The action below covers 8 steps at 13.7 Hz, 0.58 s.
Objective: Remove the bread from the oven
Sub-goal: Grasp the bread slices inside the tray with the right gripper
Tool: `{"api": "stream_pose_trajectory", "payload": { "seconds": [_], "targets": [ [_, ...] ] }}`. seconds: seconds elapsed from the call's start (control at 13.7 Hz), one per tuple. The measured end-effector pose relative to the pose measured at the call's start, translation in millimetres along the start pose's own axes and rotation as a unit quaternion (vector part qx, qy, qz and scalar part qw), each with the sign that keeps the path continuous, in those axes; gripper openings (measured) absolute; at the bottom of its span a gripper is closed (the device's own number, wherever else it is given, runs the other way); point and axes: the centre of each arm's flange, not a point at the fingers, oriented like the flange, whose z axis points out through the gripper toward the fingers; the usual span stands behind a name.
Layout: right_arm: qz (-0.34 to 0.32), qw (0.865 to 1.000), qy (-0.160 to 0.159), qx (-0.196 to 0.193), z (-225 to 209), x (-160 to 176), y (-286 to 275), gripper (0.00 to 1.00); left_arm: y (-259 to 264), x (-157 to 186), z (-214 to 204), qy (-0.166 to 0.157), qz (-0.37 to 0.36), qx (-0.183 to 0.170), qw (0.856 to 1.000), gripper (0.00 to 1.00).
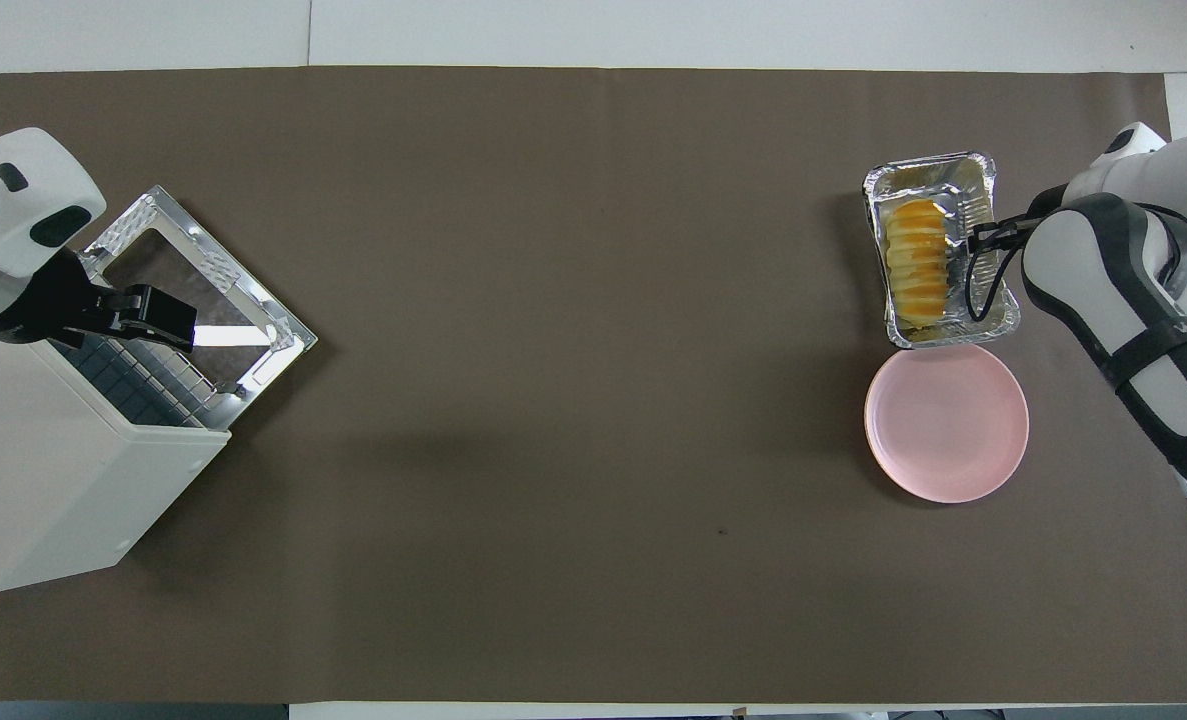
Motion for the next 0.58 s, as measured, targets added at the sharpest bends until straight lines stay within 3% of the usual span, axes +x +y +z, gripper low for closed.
{"api": "stream_pose_trajectory", "payload": {
  "seconds": [0.22,0.29,0.58],
  "targets": [
    [0.000,1.000,-0.004,0.001,2,-3,-2,0.02,0,0,0,0.000,0.000,0.000,1.000,1.00],
    [-0.001,1.000,-0.004,0.002,2,-3,-3,0.08,0,0,0,0.000,0.000,0.000,1.000,1.00],
    [-0.010,1.000,0.004,0.001,-8,1,-13,0.51,0,0,0,0.000,0.000,0.000,1.000,1.00]
  ]
}}
